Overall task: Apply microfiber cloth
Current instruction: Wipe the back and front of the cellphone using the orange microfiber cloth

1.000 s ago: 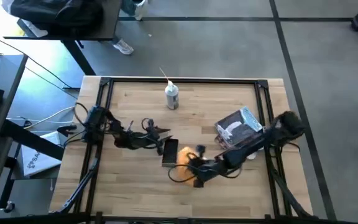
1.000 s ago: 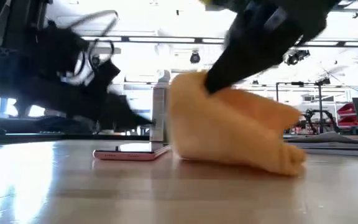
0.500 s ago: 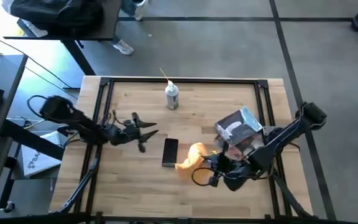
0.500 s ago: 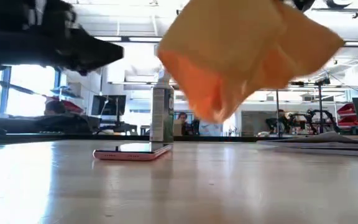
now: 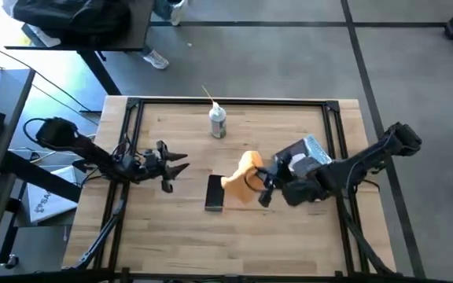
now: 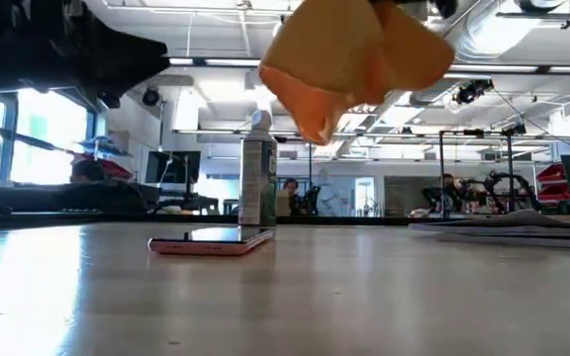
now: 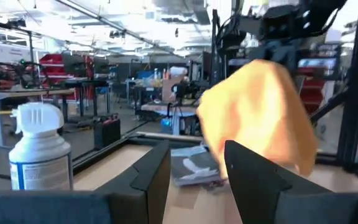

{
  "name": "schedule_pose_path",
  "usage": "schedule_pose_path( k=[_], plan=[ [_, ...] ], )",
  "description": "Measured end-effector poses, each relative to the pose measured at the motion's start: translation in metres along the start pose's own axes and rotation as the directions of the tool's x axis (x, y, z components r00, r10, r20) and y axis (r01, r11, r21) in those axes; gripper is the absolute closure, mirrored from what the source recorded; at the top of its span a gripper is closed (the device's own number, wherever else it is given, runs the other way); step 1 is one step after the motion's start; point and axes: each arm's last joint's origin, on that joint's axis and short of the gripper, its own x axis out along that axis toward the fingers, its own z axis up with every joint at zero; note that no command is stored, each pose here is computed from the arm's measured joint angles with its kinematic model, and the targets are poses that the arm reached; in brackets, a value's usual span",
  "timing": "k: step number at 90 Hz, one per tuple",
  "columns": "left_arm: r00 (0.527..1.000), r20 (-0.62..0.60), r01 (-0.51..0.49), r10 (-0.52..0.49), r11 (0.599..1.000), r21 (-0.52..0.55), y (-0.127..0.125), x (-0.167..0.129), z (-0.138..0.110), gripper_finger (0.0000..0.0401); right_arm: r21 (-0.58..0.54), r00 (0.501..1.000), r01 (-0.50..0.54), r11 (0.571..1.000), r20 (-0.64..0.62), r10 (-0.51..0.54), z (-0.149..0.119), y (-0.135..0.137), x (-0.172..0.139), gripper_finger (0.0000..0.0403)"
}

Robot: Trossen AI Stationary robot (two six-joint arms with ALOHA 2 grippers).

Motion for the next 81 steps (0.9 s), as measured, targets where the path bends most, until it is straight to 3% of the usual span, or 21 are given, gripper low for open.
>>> schedule_pose_path(
  k=[39, 58, 81],
  plan=[
    [0.996, 0.060, 0.069, -0.067, 0.997, -0.038, -0.005, -0.011, 0.018, 0.0270, 0.022, 0.996, -0.078, 0.997, 0.052, 0.077, 0.028, -0.036, 0.034, 0.0403],
    [0.991, 0.091, 0.104, -0.101, 0.994, -0.027, -0.009, -0.021, 0.029, 0.0270, 0.032, 0.992, -0.075, 0.997, 0.107, 0.071, 0.044, -0.058, 0.020, 0.0403],
    [0.997, 0.069, 0.029, -0.028, 0.999, -0.014, -0.012, -0.034, 0.038, 0.0270, 0.065, 0.996, -0.013, 0.998, 0.088, 0.008, 0.054, -0.096, -0.010, 0.0403]
  ],
)
